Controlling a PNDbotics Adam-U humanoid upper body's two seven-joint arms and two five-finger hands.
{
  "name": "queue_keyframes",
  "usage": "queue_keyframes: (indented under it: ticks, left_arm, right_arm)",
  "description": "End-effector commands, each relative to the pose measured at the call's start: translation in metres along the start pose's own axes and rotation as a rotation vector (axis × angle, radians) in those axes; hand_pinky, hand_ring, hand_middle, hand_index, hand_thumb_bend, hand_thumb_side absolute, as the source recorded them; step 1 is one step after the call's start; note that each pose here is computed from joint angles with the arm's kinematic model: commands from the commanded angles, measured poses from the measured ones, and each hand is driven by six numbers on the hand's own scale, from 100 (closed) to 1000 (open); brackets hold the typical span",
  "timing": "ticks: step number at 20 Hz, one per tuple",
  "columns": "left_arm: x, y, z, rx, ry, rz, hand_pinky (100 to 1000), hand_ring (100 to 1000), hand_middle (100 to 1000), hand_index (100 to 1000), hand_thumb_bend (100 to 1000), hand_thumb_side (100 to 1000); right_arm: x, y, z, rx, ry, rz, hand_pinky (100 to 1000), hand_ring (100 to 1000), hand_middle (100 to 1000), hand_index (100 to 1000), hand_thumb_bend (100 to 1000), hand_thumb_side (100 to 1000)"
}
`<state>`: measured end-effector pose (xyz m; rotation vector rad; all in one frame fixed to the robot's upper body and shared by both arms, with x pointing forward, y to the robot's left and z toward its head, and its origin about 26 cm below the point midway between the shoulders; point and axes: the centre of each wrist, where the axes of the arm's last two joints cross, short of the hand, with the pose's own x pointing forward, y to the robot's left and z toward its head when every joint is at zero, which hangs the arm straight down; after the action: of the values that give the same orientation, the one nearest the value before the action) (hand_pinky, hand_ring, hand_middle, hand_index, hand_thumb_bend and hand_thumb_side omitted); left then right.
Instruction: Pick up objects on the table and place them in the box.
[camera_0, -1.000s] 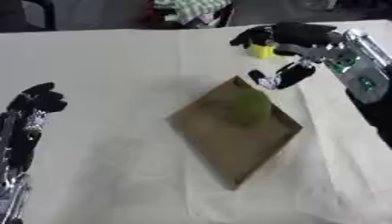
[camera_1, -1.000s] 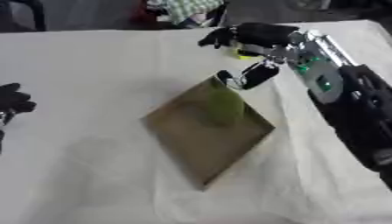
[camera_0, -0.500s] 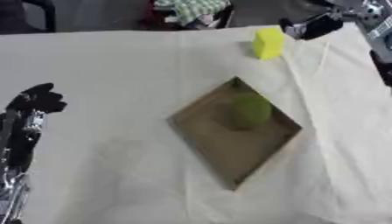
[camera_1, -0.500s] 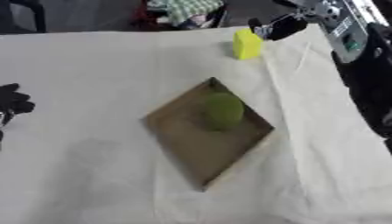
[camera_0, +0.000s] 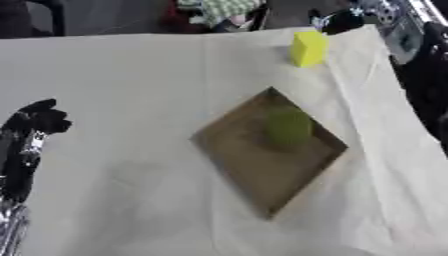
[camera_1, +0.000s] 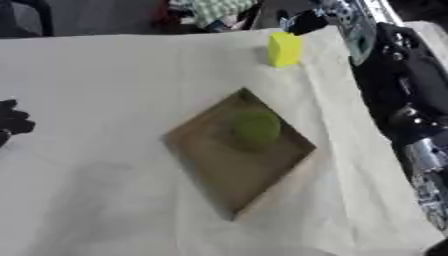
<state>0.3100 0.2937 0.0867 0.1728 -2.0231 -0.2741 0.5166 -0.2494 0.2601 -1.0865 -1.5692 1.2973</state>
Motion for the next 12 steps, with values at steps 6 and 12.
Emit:
queue_keyframes:
  ticks: [6, 12]
  left_arm:
    - [0.009, -0.001, -0.009, -0.031, -0.042, -0.001, 717, 639, 608, 805, 335, 737]
    - [0.009, -0.003, -0.01, -0.037, -0.043, 0.005, 718, 640, 608, 805, 333, 739]
  right_arm:
    - [0.018, 0.006, -0.012, -0.1, 0.174, -0.068, 937, 985, 977, 1000, 100, 475]
    - [0.024, 0.027, -0.013, -0.065, 0.235, -0.075, 944, 987, 975, 1000, 100, 532]
